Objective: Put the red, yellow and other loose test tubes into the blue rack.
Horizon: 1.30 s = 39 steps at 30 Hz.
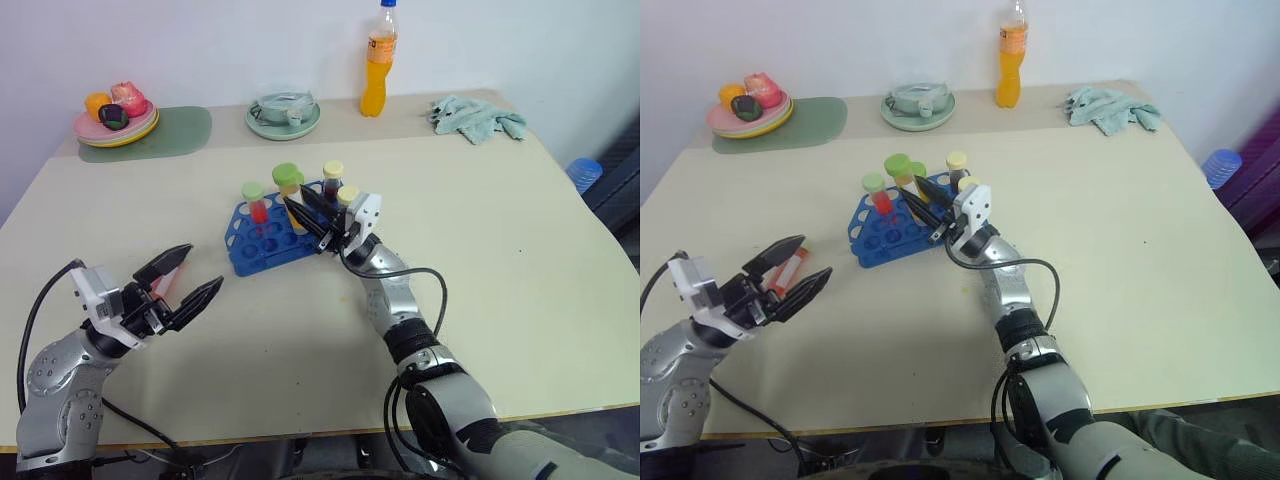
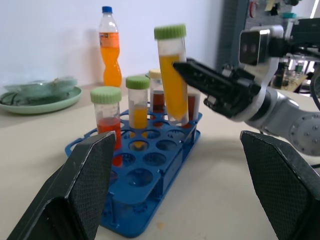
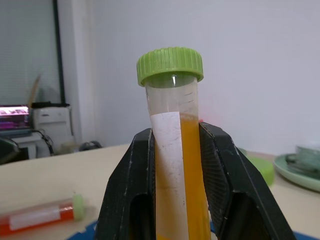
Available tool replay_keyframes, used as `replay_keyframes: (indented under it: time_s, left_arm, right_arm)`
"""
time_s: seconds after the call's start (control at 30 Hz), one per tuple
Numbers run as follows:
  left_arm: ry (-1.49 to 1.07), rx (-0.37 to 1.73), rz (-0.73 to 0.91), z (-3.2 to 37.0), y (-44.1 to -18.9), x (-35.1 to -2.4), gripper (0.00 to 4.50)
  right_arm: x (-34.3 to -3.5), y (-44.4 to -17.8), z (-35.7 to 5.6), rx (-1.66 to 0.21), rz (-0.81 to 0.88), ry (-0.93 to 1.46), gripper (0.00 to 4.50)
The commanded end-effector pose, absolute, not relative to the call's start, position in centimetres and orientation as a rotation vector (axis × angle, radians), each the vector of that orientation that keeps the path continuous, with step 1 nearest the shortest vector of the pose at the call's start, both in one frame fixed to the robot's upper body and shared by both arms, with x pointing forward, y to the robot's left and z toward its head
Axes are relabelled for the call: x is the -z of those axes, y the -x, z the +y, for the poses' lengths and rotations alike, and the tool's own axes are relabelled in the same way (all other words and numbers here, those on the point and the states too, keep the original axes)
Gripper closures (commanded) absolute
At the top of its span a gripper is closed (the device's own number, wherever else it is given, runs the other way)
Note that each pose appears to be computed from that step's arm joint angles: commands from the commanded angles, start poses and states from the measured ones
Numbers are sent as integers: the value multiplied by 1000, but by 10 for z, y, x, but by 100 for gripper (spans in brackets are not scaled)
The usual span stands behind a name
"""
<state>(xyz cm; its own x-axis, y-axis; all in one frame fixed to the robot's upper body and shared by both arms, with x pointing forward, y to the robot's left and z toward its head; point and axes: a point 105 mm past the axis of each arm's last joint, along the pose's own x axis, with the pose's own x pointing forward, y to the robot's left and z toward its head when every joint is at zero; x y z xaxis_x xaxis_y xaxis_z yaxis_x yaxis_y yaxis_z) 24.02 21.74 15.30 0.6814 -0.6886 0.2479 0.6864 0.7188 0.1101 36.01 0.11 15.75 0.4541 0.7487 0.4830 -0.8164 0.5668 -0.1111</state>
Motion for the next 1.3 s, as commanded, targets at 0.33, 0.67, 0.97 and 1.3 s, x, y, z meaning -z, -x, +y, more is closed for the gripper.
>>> replay_keyframes:
  time_s: [0.33,0.67,0.97,1.3]
  left_arm:
    - [-18,770,-326,213,-237,-165,41]
    - [-10,766,-325,213,-237,-162,41]
    - [-2,758,-328,213,-235,-160,41]
    - [6,750,-319,215,-236,-157,41]
  right_arm:
    - [-151,-372,-7,-884,-515,-143,372]
    - [-135,-376,-12,-837,-460,-160,372]
    - [-120,-379,-22,-786,-416,-163,372]
    - [-117,-370,-26,-873,-426,-240,277]
